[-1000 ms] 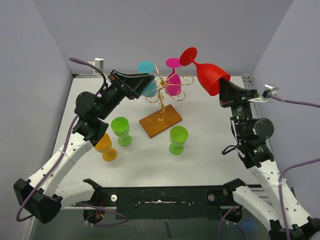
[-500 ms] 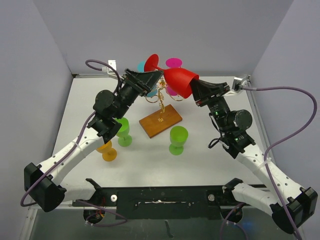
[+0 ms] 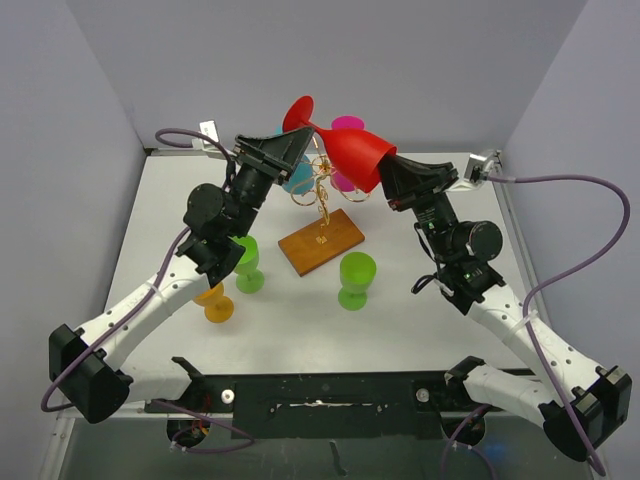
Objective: Place the wine glass upside down on the wine glass rack
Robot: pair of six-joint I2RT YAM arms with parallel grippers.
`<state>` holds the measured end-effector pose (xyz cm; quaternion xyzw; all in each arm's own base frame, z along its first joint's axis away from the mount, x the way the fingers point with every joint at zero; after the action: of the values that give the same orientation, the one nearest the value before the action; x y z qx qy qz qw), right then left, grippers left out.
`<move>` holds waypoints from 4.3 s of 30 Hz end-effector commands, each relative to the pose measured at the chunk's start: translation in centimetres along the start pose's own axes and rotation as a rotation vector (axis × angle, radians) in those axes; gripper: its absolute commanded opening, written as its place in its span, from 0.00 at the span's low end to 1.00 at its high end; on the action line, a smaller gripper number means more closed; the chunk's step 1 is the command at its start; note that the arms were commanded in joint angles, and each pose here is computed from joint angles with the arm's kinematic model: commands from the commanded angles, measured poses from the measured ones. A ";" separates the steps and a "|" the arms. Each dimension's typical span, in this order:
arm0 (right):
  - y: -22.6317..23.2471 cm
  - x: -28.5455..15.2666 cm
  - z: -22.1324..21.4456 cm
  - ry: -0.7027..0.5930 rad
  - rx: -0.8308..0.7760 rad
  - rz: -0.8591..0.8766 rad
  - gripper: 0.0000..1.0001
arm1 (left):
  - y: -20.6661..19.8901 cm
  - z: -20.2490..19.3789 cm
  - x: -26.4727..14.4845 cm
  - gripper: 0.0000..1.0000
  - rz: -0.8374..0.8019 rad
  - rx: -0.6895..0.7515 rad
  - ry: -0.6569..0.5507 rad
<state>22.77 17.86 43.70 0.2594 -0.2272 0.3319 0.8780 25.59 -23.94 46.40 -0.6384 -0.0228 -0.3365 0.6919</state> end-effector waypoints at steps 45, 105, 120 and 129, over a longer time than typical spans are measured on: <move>1.3 -2.3 0.4 0.069 0.048 0.005 0.42 | -5.5 1.6 1.5 0.00 -0.236 0.016 -0.058; 6.1 -0.4 4.8 0.440 0.496 -0.039 0.08 | -2.7 -4.2 -1.3 0.00 -0.683 0.837 0.699; 6.2 -2.3 9.1 0.332 0.477 -0.148 0.00 | -2.8 -4.3 -2.6 0.40 -0.686 0.769 0.709; 4.7 -3.3 10.7 0.254 0.380 -0.314 0.00 | -3.7 -3.2 -3.1 0.62 -0.647 0.797 0.615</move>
<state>14.91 14.75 50.18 0.4139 0.0412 0.3125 0.8540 21.46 -26.99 44.89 -0.1552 -0.0753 -0.6890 0.7040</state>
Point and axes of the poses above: each gripper's point midway between its finger pads, its own x axis out along the fingers, its own y axis along the line the jaws close on, z = x × y, the point moved 8 cm from there along -x, back along the fingers, and after that the axes turned 7 degrees about -x, right-handed, at the moved point
